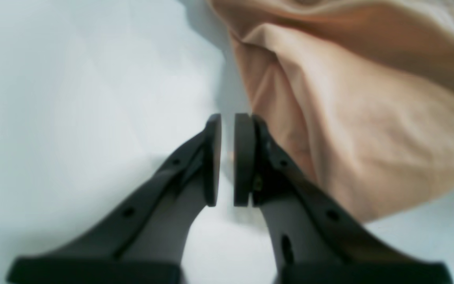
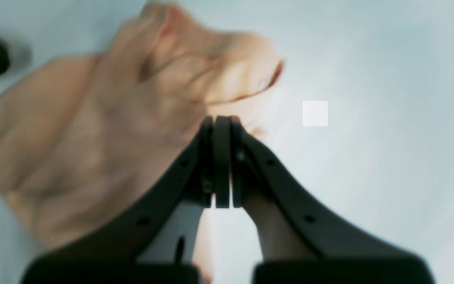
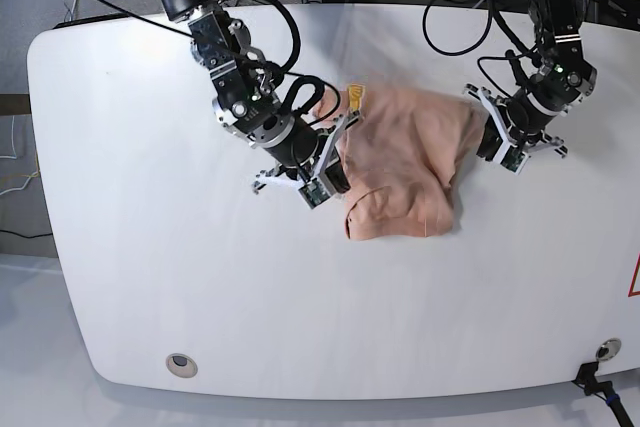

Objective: Fold the T-shirt properly

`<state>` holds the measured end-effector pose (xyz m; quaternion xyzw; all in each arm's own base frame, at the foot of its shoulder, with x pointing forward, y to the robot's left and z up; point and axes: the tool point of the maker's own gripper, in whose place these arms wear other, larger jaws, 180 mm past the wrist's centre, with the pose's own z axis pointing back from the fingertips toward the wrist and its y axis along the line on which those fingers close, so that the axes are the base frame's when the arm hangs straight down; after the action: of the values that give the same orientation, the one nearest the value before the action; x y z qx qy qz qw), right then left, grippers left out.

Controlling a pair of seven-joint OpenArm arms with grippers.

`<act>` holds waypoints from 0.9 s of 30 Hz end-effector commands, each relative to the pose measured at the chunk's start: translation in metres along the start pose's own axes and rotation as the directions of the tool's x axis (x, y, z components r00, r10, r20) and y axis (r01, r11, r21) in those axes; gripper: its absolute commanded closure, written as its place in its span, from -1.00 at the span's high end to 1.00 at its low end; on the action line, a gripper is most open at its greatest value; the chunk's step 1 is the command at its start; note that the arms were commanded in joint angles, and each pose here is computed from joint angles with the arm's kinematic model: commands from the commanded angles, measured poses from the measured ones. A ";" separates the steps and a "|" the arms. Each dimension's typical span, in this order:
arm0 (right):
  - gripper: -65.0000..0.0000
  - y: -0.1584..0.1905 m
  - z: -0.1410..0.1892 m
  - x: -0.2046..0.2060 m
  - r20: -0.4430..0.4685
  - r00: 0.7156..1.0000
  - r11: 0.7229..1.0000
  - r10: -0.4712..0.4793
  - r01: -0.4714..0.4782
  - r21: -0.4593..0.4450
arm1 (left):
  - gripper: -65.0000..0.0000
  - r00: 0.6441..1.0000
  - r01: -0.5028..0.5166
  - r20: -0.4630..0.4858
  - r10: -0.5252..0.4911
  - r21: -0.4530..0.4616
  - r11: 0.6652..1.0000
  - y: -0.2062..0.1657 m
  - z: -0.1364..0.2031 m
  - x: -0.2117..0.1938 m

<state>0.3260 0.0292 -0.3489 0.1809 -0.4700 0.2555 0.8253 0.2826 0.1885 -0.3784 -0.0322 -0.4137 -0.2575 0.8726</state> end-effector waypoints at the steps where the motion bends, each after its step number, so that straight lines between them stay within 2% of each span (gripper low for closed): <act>1: -1.00 0.001 0.012 0.036 0.113 0.992 0.998 0.056 -0.053 -0.024 | -0.86 0.996 0.015 0.089 -0.016 0.016 1.000 0.004 0.009 0.019; 7: -1.00 0.018 0.046 0.027 0.115 0.984 0.989 0.134 -0.126 -0.076 | -0.87 0.992 0.023 0.123 -0.022 -0.012 1.000 -0.022 0.034 0.007; 11: -1.00 0.020 0.061 0.008 0.097 0.981 0.979 0.166 -0.153 -0.132 | -0.87 0.981 -0.055 0.190 0.048 0.031 0.998 -0.019 0.050 0.002; 14: -1.00 -0.008 0.080 -0.004 0.140 0.983 0.968 0.120 -0.085 -0.237 | -0.87 0.971 -0.112 0.218 0.093 0.078 0.991 -0.011 0.063 -0.006; 18: -1.00 -0.039 0.107 -0.021 0.164 0.980 0.942 0.108 -0.048 -0.333 | -0.87 0.968 -0.133 0.228 0.109 0.095 0.986 -0.011 0.076 -0.018; 22: -1.00 -0.053 0.132 -0.041 0.167 0.982 0.922 0.085 -0.014 -0.388 | -0.87 0.971 -0.139 0.204 0.121 0.078 0.987 -0.023 0.086 -0.031; 25: -1.00 -0.063 0.154 -0.056 0.202 0.979 0.905 0.002 0.084 -0.417 | -0.87 0.972 -0.162 0.181 0.149 0.055 0.985 -0.035 0.096 -0.042; 27: -1.00 -0.066 0.165 -0.070 0.190 0.981 0.894 -0.046 0.125 -0.431 | -0.87 0.974 -0.169 0.163 0.159 0.051 0.984 -0.040 0.104 -0.048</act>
<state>0.2213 -0.1287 -0.3441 0.0264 -0.5590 0.0962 0.8232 0.1601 0.2023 -0.3673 -0.0590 -0.4625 -0.1661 0.8689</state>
